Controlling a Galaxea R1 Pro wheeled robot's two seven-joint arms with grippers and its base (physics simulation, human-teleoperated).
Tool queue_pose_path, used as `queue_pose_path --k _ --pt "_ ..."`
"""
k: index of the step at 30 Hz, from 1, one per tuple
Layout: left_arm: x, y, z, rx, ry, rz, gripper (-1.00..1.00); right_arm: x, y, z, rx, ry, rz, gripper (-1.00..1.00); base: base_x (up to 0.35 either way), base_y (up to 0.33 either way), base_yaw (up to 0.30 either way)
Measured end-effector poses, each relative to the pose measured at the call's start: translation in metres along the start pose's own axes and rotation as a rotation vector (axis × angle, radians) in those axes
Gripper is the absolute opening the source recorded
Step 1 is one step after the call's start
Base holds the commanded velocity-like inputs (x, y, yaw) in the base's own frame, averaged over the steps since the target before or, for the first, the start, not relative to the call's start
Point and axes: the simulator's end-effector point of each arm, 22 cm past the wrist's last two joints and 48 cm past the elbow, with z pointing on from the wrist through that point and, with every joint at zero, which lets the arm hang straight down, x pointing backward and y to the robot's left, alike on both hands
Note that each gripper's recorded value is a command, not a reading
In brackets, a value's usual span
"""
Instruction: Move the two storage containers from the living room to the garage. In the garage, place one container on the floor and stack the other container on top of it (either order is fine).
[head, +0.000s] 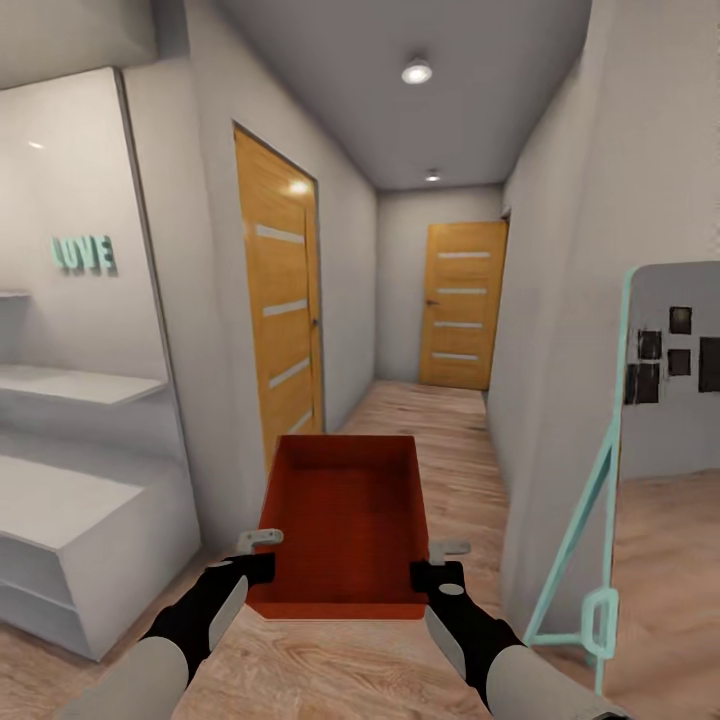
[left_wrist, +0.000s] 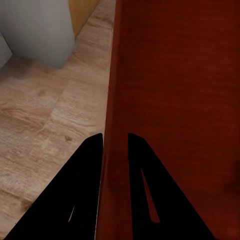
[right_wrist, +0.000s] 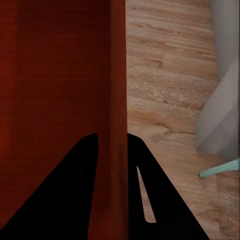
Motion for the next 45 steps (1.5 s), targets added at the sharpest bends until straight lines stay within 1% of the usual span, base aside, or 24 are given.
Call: queue_pose_path --k 31,45 --pt "0.0012 0.0006 0.0003 0.001 0.003 -0.001 -1.0 0.0005 0.0006 -0.0001 0.0 0.002 -0.003 -1.0 0.322 0.146 -0.247" --pt "0.0008 -0.0002 0.0 -0.001 0.002 -0.001 -1.0 0.0002 -0.0002 0.0001 -0.001 0.001 -0.003 -1.0 0.322 0.141 -0.028"
